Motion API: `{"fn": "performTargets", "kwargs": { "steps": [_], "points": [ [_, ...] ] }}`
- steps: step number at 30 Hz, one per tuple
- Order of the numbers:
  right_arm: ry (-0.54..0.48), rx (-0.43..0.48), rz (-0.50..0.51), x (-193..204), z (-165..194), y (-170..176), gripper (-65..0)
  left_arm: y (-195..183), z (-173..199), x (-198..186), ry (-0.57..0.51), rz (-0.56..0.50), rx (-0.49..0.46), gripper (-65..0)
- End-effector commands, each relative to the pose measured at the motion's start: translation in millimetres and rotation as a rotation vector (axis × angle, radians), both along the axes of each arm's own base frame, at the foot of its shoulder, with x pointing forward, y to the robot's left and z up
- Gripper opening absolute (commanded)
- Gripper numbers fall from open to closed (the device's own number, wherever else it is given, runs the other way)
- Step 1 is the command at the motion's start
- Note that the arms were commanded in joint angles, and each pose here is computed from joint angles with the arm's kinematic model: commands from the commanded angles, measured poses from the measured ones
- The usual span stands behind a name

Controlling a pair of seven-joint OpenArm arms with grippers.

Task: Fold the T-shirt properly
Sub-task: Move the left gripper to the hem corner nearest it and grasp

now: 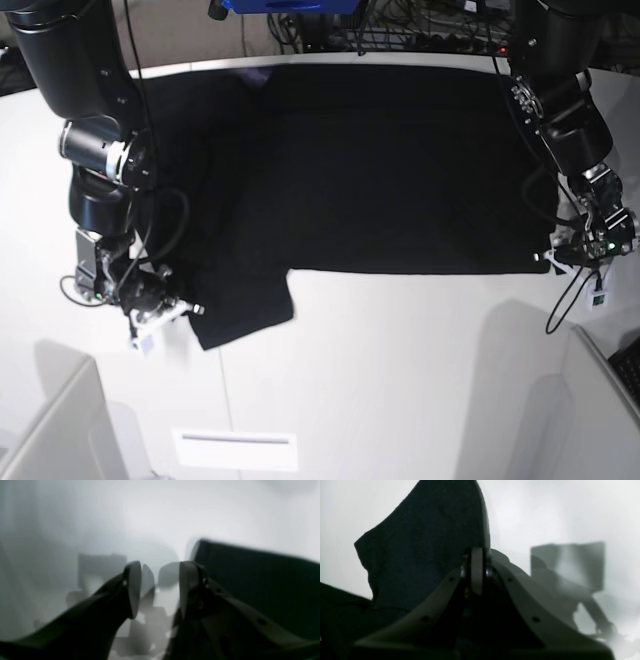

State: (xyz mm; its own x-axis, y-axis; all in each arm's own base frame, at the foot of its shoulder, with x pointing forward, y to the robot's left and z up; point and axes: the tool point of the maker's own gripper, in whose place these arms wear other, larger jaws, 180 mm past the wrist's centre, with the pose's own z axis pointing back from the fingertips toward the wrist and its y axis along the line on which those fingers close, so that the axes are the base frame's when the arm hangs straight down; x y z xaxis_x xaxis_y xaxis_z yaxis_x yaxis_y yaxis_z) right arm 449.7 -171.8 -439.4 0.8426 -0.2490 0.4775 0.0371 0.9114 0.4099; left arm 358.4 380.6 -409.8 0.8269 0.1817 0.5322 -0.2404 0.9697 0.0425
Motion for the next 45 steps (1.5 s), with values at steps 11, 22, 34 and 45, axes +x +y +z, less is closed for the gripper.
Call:
{"fn": "performTargets", "kwargs": {
  "steps": [11, 22, 34, 45],
  "points": [
    [-0.018, -0.017, 0.003, 9, 11, -6, -65.0, -6, -2, 7, -0.013, -0.002, -0.023, -40.6],
    [-0.02, -0.016, 0.004, 9, 11, -6, -65.0, -7, -5, 11, -0.05, -0.001, -0.029, -56.9],
    [-0.02, -0.016, 0.004, 9, 11, -6, -65.0, 7, 14, -4, -0.022, -0.008, 0.052, -65.0],
    [-0.021, -0.016, 0.005, 9, 11, -6, -65.0, 13, 50, 8, -0.103, -0.009, 0.108, -65.0]
  ]
}}
